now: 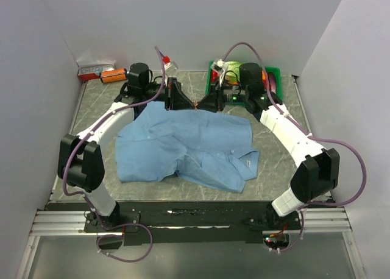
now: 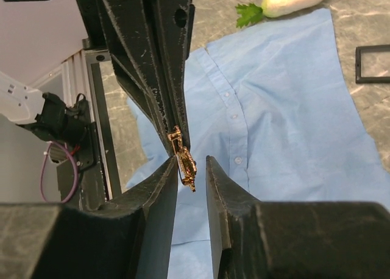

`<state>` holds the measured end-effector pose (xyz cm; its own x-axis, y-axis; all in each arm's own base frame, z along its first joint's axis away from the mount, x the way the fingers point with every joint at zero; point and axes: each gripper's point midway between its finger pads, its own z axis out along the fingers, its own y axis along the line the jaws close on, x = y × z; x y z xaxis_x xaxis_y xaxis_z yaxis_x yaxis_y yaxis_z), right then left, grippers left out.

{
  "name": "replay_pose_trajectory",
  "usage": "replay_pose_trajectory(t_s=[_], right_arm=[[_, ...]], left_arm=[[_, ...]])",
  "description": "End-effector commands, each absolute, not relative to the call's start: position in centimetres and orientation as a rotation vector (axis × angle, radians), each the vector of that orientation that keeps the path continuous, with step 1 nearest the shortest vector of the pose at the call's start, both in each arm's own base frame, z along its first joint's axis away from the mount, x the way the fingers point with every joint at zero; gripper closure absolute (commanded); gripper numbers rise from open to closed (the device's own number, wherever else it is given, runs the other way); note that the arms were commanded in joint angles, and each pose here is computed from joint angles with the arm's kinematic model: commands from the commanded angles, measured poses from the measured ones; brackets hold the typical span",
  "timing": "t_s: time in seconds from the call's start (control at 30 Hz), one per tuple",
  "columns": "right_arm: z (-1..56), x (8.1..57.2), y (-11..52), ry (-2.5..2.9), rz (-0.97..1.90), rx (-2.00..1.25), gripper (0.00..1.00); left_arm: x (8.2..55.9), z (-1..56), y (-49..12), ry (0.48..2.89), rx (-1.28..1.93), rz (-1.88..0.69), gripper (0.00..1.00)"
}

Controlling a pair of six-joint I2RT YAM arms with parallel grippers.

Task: Remove the brooch from the garment

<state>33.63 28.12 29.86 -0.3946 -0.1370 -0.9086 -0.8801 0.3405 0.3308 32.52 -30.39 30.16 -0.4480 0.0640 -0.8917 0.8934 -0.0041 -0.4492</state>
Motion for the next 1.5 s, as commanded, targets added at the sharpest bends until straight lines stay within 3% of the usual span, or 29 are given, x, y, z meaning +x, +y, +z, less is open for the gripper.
replay_pose_trajectory(t_s=[0.0,0.53,0.67,0.83,1.0,1.33,1.37,1.43,1.47], right_arm=[[30.0,35.8,27.9,1.807,1.068,-0.793,0.69],[31.0,36.9,26.1,1.816,1.099,-0.662,0.69],[32.3,34.7,27.0,1.716,1.213,-0.779,0.59],[33.8,31.6,27.0,1.626,1.274,-0.935,0.55],[35.7,30.5,25.3,1.548,1.087,-1.021,0.44],[34.4,33.0,21.3,1.67,0.806,-0.872,0.39],[34.4,33.6,20.8,1.689,0.758,-0.842,0.35],[33.9,35.0,18.5,1.765,0.592,-0.748,0.0],[33.6,35.4,17.6,1.787,0.532,-0.717,0.0]], left_arm=[[30.6,32.3,-30.5,1.491,1.108,-1.534,0.99],[30.5,32.0,-30.3,1.504,1.1,-1.52,0.99],[30.8,31.8,-30.3,1.525,1.08,-1.498,0.99],[31.7,31.3,-30.0,1.546,1.071,-1.429,0.99],[32.3,30.9,-29.5,1.568,1.053,-1.409,0.99],[33.9,31.1,-28.8,1.595,1.032,-1.357,0.99],[34.6,30.6,-28.6,1.621,1.016,-1.312,0.99],[35.9,30.7,-27.8,1.594,1.06,-1.18,0.99],[36.8,29.7,-27.0,1.662,1.032,-1.107,0.99]])
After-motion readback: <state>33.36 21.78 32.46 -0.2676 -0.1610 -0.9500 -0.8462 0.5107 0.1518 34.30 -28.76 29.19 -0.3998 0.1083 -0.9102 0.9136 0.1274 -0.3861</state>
